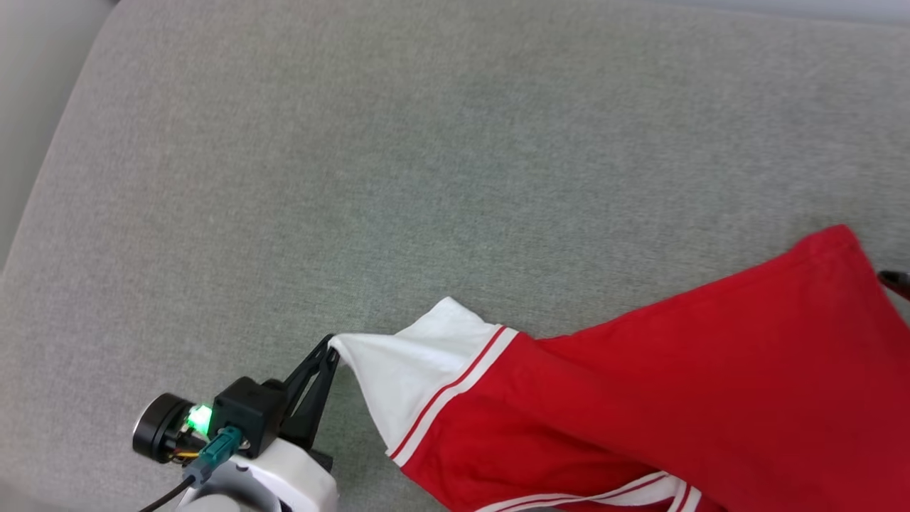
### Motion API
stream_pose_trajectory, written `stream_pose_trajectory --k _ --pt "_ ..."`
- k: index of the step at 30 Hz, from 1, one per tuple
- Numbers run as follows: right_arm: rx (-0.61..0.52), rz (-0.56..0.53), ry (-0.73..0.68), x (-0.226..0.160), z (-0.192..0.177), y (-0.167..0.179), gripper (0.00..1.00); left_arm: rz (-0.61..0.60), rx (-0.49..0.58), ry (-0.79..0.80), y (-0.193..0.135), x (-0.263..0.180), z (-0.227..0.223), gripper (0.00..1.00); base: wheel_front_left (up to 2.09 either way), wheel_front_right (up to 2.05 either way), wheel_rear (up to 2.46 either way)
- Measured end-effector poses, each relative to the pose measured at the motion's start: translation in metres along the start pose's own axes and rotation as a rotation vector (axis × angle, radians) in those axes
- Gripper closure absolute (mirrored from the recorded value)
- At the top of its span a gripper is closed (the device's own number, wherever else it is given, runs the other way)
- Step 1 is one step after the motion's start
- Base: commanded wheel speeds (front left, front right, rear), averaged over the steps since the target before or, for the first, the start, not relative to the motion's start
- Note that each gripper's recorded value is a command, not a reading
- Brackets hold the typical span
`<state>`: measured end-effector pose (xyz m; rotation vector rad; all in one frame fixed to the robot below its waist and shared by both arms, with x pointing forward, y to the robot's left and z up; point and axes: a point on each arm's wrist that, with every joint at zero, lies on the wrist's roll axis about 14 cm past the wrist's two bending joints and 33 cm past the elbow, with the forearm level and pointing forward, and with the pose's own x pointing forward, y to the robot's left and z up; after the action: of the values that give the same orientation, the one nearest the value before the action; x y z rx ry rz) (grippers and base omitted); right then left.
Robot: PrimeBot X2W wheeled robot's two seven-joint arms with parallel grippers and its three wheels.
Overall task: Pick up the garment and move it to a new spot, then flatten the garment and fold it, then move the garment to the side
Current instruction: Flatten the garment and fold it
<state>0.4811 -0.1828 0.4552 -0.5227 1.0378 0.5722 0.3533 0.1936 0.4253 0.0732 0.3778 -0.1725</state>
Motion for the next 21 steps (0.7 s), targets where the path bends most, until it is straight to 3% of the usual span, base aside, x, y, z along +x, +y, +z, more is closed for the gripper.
stream_pose_trajectory --k 10,15,16,21 --pt "-0.021 0.092 0.177 0.073 -0.006 0.02 0.0 0.017 -0.008 0.007 0.004 0.015 -0.006 1.0 0.0 0.0 0.0" --pt "-0.021 0.13 0.209 0.088 -0.013 0.026 0.0 0.031 -0.006 0.015 0.009 0.018 -0.01 1.0 0.0 0.0 0.0" --pt "-0.021 0.136 0.204 0.089 -0.013 0.027 1.0 0.03 -0.004 0.013 0.009 0.018 -0.01 1.0 0.0 0.0 0.0" --pt "-0.025 0.137 0.101 0.083 0.001 0.032 1.0 0.028 -0.003 -0.011 0.008 0.02 -0.004 1.0 0.0 0.0 0.0"
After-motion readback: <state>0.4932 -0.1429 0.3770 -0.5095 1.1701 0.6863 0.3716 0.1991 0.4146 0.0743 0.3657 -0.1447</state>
